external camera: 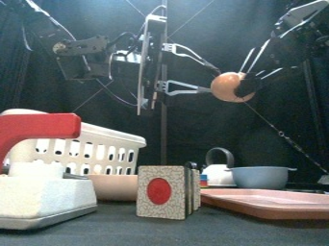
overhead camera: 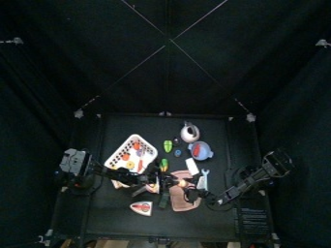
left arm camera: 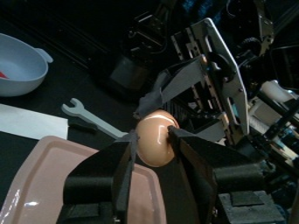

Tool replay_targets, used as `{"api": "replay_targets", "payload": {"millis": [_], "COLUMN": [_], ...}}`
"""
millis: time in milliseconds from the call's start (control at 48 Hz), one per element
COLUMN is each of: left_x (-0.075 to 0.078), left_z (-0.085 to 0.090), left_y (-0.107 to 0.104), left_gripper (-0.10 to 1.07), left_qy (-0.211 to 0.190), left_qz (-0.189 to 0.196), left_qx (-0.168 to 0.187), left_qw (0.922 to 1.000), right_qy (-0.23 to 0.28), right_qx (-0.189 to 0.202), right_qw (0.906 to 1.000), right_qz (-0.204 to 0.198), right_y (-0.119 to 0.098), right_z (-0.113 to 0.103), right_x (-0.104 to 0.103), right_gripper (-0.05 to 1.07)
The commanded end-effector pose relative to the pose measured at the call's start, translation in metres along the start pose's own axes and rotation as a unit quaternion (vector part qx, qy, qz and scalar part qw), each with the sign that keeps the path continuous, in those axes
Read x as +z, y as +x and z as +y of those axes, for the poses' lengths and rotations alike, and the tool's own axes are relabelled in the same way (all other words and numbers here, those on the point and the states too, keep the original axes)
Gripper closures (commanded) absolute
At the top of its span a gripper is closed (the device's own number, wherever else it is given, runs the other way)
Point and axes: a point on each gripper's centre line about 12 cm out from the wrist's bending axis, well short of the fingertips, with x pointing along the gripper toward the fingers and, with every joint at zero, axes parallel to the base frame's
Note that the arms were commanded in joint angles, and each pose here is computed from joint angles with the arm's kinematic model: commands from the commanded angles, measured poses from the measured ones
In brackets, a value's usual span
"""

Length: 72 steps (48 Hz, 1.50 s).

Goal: Peel egg shell

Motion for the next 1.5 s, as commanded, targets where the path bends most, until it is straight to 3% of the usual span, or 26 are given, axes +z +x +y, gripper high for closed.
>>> {"api": "replay_targets", "payload": {"millis": [0,250,604,792,1104,1479], "left_x": [0.007,0.003,0.0,0.0,0.001,0.009], "left_z": [-0.009,-0.008,-0.008,-0.008,-0.007,-0.002], "left_y": [0.003,0.007,0.018,0.018,0.016,0.003], "left_gripper": [0.17,0.0,0.0,0.05,0.3,0.32], "left_qy": [0.014,0.014,0.0,-0.001,-0.001,-0.006], "left_qz": [-0.007,-0.005,-0.008,-0.01,-0.011,-0.014], "left_qx": [-0.024,-0.022,-0.021,-0.021,-0.02,-0.009], "left_qw": [0.9996,0.9996,0.9998,0.9997,0.9997,0.9998], "right_qy": [0.011,0.009,0.007,0.007,0.008,0.008], "right_qx": [0.001,0.001,0.001,0.001,0.001,-0.002], "right_qw": [0.9999,0.9998,0.9998,0.9997,0.9997,0.9999], "right_qz": [-0.012,-0.016,-0.021,-0.023,-0.022,-0.015], "right_y": [-0.005,-0.006,-0.006,-0.006,-0.006,-0.006], "right_z": [-0.003,-0.003,-0.004,-0.004,-0.004,-0.004], "right_x": [0.008,0.01,0.012,0.013,0.013,0.009], "right_gripper": [0.4,0.4,0.4,0.4,0.4,0.4]}}
